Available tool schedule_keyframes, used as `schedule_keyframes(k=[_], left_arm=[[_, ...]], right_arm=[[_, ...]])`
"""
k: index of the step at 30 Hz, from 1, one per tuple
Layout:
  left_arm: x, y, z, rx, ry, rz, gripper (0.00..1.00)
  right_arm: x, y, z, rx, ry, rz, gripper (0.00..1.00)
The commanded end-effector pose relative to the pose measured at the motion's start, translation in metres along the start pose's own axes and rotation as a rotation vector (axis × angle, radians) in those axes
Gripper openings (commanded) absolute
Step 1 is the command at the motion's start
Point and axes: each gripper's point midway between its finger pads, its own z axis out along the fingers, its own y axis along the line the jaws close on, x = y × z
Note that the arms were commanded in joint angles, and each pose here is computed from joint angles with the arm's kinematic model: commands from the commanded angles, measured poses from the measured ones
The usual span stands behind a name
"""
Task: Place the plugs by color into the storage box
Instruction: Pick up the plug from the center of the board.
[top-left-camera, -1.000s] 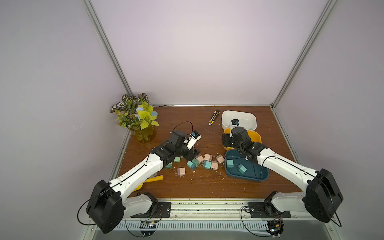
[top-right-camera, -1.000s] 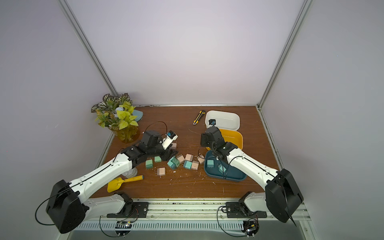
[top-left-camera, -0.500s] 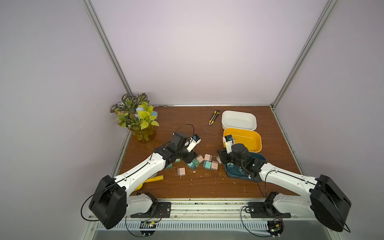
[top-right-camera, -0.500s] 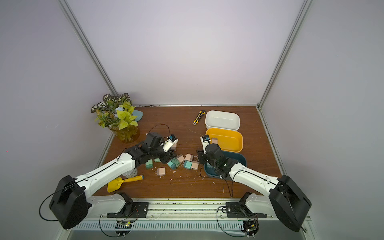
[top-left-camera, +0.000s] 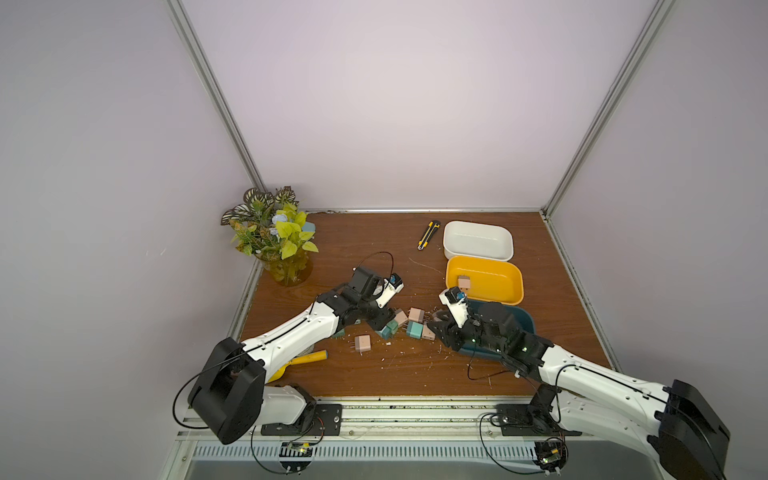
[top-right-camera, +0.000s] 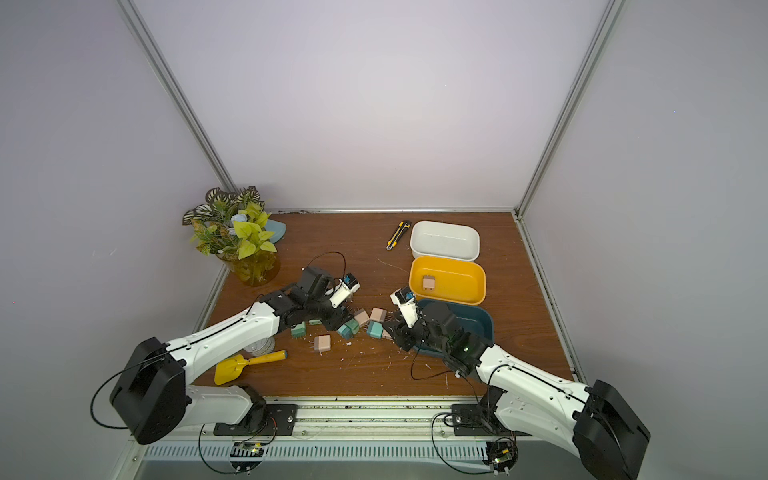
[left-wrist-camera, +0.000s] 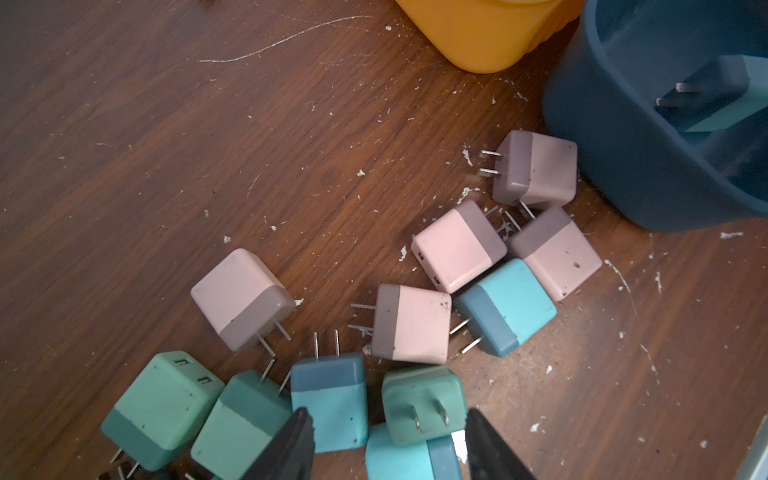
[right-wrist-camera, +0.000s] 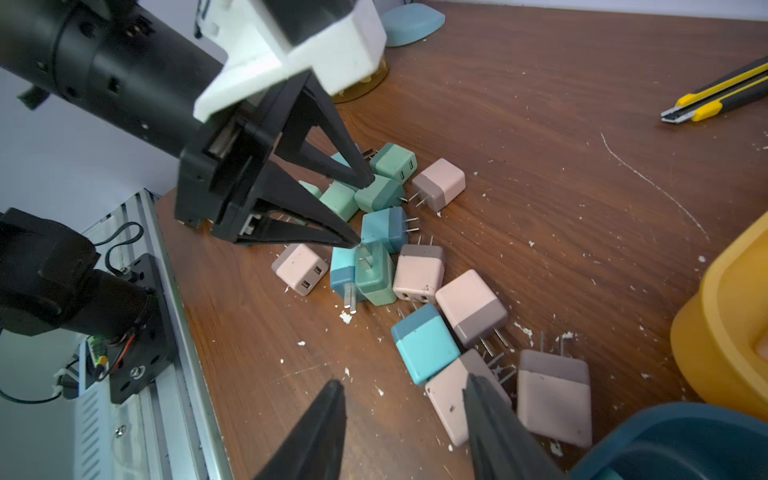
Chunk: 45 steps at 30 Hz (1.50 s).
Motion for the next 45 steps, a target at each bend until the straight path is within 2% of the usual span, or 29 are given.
schedule_keyframes(k=[1, 13, 20, 28, 33, 39, 45], left_arm=[[-0.009, -0.006, -0.001, 0.029, -0.017, -0.015, 0.60], [-0.001, -0.013, 0.013, 0.041, 0.022, -0.024, 0.58], [0.011, -0.012, 0.025, 0.034, 0.094, -0.053, 0.58], [0.021, -0.021, 0.034, 0.042, 0.151, -0.027, 0.57], [0.030, -0.015, 0.040, 0.014, 0.210, -0.032, 0.43], [0.029, -0.015, 0.042, 0.015, 0.217, -0.037, 0.44], [0.030, -0.016, 0.042, 0.017, 0.224, -0.034, 0.52]], right_arm=[[-0.024, 0.005, -0.004, -0.003, -0.087, -0.002, 0.51], [-0.031, 0.013, -0.011, 0.005, -0.131, -0.043, 0.51], [-0.036, 0.015, -0.014, 0.004, -0.169, -0.045, 0.51], [-0.037, 0.020, -0.011, -0.002, -0.165, -0.066, 0.52], [-0.039, 0.027, -0.007, -0.026, -0.173, -0.067, 0.52], [-0.043, 0.029, -0.002, -0.017, -0.174, -0.083, 0.52], [-0.047, 0.033, 0.002, -0.024, -0.166, -0.099, 0.52]])
